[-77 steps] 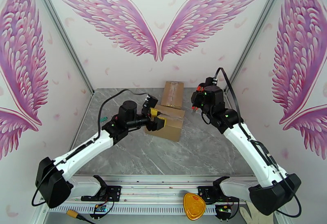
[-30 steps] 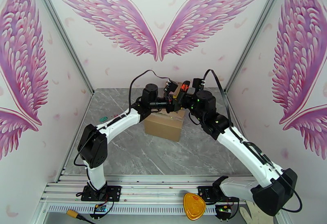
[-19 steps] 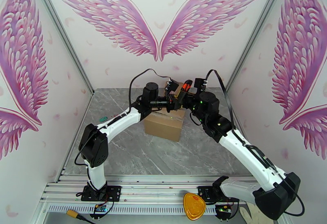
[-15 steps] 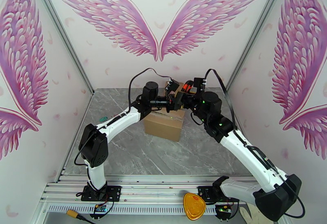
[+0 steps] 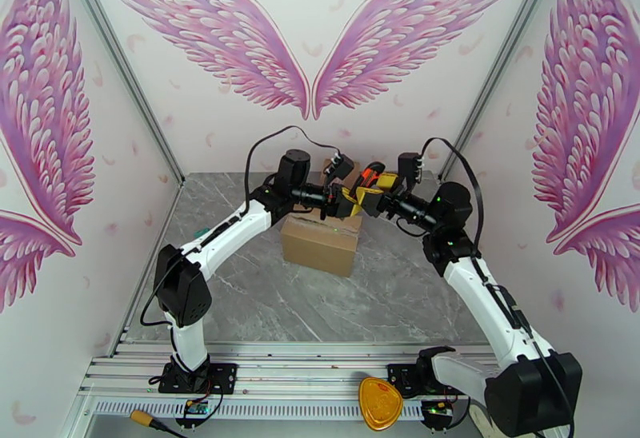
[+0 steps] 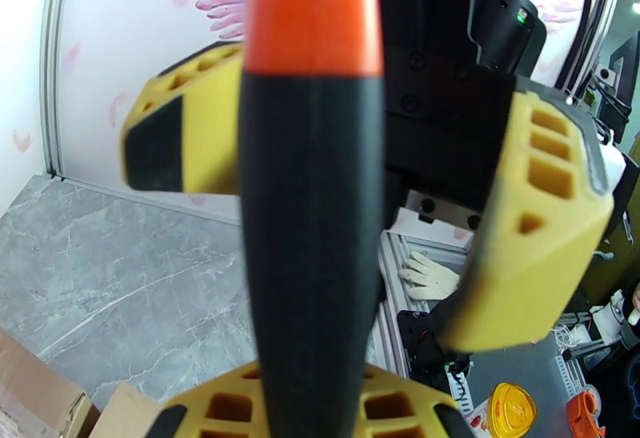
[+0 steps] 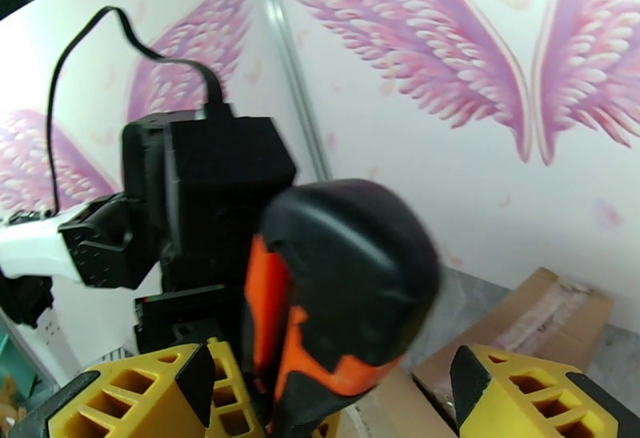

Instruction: Unpack the express box

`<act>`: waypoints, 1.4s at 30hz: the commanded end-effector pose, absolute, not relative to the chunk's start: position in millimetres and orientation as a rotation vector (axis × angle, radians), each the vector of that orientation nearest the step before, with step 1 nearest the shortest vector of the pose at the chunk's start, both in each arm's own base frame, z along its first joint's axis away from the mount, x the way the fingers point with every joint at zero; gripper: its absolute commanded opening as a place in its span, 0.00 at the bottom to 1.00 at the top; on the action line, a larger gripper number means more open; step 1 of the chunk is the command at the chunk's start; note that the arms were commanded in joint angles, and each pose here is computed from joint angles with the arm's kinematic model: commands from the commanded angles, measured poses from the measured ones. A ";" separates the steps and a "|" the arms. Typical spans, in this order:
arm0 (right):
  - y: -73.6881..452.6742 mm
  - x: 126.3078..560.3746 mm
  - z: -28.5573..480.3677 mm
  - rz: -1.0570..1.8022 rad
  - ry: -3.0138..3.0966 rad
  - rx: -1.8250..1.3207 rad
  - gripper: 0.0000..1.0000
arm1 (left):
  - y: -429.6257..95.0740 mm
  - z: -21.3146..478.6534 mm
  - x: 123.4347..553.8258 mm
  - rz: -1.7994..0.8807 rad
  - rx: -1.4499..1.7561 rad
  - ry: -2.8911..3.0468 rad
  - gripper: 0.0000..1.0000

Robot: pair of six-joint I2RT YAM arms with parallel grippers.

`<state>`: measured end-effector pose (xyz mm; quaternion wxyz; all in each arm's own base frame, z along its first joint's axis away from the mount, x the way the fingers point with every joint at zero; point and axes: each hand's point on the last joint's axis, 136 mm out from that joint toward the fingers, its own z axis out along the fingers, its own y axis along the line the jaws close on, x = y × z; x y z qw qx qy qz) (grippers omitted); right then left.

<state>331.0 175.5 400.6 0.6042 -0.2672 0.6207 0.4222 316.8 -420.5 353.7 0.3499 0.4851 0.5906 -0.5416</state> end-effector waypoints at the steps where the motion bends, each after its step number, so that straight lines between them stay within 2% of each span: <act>1: 189.1 311.7 416.1 1.064 1.345 -0.796 0.77 | -413.8 370.4 305.7 -1.423 1.323 1.486 0.00; 5: 193.4 311.3 415.9 1.104 1.326 -0.839 0.73 | -414.6 371.0 305.4 -1.443 1.342 1.486 0.00; 11: 194.8 315.5 419.9 1.111 1.306 -0.852 0.61 | -415.4 368.4 299.7 -1.498 1.364 1.490 0.00; 16: 197.0 317.5 429.0 1.143 1.294 -0.871 0.58 | -415.5 360.4 295.8 -1.512 1.379 1.510 0.00; 20: 201.0 318.9 430.0 1.209 1.313 -0.892 0.50 | -415.4 361.2 293.1 -1.521 1.387 1.507 0.00; 28: 206.6 320.3 416.4 1.331 1.399 -0.910 0.44 | -418.3 363.1 288.4 -1.506 1.418 1.503 0.00; 35: 206.6 313.4 410.3 1.309 1.413 -0.930 0.44 | -423.7 361.6 284.7 -1.510 1.432 1.507 0.00; 39: 208.3 311.7 413.4 1.341 1.418 -0.946 0.33 | -430.4 355.8 283.9 -1.519 1.451 1.531 0.00; 42: 208.3 311.2 410.8 1.333 1.420 -0.949 0.28 | -432.5 355.3 284.0 -1.524 1.455 1.537 0.00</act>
